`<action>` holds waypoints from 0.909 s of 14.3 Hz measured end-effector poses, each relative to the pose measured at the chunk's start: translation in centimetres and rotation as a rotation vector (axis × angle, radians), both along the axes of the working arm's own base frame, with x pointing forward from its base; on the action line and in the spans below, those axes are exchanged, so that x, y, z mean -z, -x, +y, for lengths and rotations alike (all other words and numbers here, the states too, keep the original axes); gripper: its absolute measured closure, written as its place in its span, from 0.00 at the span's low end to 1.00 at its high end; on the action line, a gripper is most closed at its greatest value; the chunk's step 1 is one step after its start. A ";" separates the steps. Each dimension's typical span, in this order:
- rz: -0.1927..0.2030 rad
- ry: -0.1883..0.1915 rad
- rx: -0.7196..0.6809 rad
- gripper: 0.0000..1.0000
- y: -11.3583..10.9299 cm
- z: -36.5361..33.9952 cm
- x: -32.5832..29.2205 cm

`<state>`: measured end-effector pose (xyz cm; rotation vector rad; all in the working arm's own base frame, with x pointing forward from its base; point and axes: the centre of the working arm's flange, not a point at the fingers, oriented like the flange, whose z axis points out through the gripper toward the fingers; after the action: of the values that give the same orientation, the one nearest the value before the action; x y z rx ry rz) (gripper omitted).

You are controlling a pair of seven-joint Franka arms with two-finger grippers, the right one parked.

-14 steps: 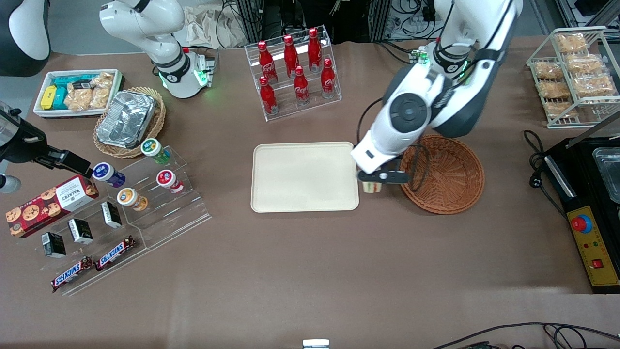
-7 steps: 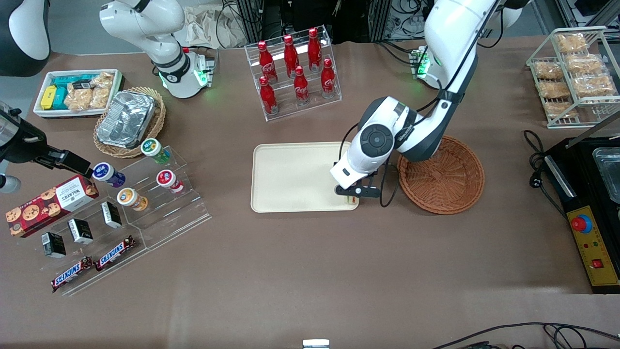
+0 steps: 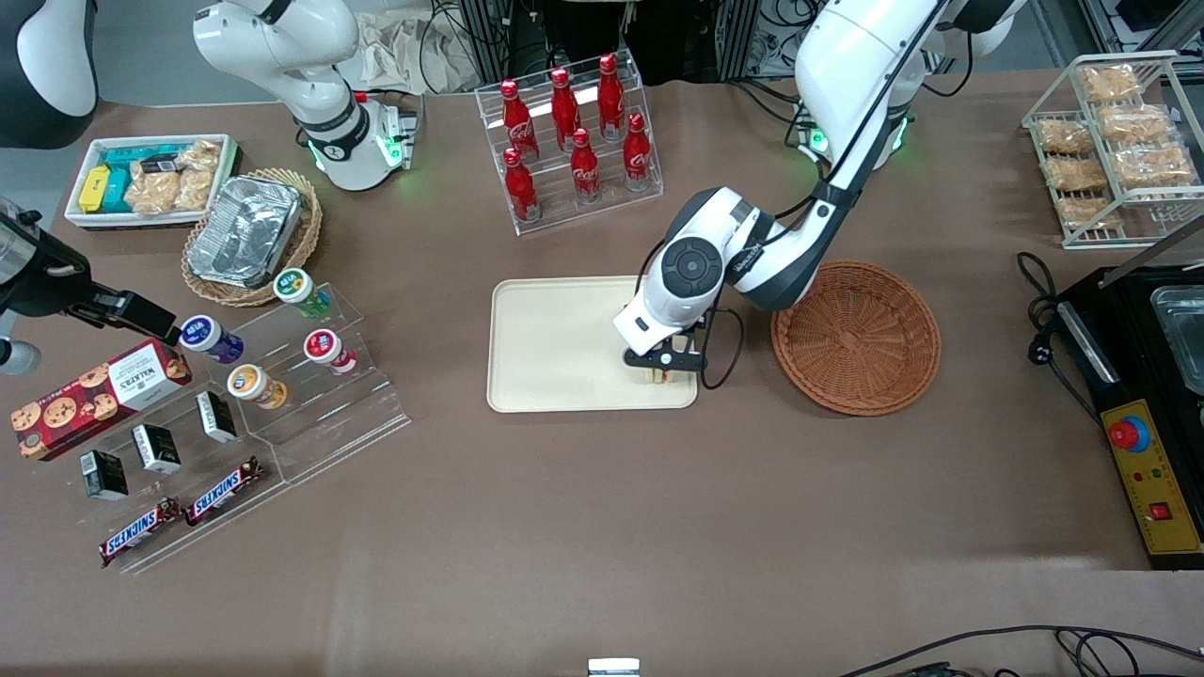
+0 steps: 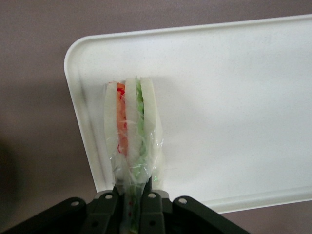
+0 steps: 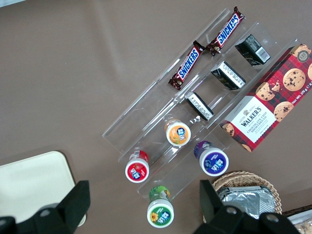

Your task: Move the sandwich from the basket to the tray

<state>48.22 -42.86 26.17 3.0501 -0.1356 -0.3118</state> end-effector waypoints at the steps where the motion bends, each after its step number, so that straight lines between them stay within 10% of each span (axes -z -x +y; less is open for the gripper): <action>1: 0.003 -0.005 -0.001 0.85 -0.1 0.2 0.4; 5: -0.002 -0.022 -0.029 0.81 -0.4 0.5 0.9; 13: -0.035 -0.080 -0.114 0.05 -4.1 5.2 -3.9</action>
<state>52.34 -37.69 30.04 3.1274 0.0507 -0.2629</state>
